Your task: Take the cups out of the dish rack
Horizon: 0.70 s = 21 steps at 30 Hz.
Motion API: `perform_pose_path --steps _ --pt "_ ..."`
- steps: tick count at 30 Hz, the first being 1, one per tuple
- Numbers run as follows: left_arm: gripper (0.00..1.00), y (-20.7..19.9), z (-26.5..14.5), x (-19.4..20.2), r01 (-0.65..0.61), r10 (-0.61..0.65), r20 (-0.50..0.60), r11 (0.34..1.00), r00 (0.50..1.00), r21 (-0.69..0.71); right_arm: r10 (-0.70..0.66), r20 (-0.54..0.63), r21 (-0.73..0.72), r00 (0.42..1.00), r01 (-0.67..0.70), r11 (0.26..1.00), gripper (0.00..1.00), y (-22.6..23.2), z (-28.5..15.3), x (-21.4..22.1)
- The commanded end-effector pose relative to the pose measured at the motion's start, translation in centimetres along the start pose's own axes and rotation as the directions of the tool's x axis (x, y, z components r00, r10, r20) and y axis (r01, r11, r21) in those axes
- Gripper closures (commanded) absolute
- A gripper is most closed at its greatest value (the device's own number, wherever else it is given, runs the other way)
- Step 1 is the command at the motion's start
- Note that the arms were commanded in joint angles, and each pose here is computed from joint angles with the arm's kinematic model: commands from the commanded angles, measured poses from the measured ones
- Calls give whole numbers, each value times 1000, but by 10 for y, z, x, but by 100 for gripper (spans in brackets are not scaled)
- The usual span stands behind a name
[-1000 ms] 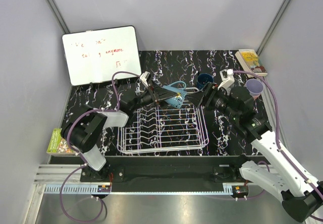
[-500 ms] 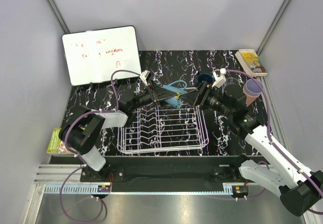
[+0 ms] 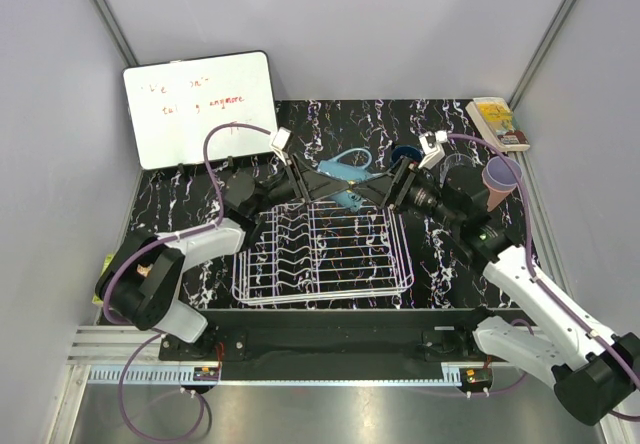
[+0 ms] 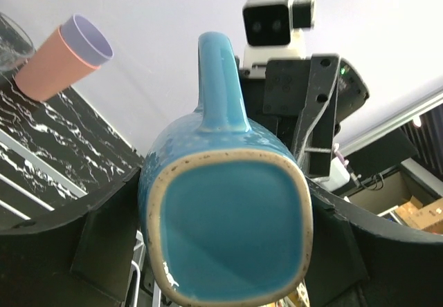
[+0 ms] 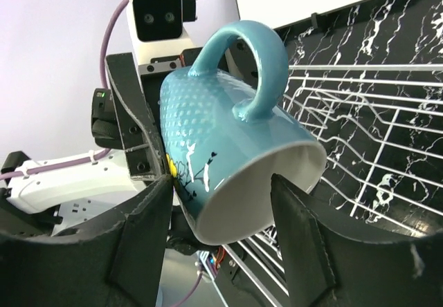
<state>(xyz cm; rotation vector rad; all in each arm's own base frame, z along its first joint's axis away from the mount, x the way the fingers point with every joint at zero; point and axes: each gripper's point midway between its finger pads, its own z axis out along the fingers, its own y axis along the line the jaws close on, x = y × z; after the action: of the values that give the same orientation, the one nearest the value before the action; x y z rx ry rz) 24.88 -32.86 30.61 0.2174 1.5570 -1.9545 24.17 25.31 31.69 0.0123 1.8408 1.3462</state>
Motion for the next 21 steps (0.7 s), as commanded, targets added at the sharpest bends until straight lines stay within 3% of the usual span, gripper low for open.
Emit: perform_pose_path --steps 1,5,8,14,18,21 --pt "100 -59 11 1 -165 168 -3 971 986 172 -12 33 -55 999 14 998 36 12 12 -11" --pt "100 -58 15 9 -157 163 -20 972 987 174 1 34 -86 999 2 996 46 17 18 -15" --pt "100 -56 18 15 -148 156 -34 973 987 175 11 26 -94 1000 -8 996 63 15 24 -13" --pt "100 -50 23 27 -127 139 -61 976 988 177 33 17 -111 999 -31 993 64 13 31 -11" --pt "100 -47 28 34 -112 128 -80 977 988 180 45 10 -118 999 -44 992 73 10 36 -9" --pt "100 -45 28 40 -103 122 -95 978 988 179 45 19 -124 999 -43 991 64 11 36 -10"
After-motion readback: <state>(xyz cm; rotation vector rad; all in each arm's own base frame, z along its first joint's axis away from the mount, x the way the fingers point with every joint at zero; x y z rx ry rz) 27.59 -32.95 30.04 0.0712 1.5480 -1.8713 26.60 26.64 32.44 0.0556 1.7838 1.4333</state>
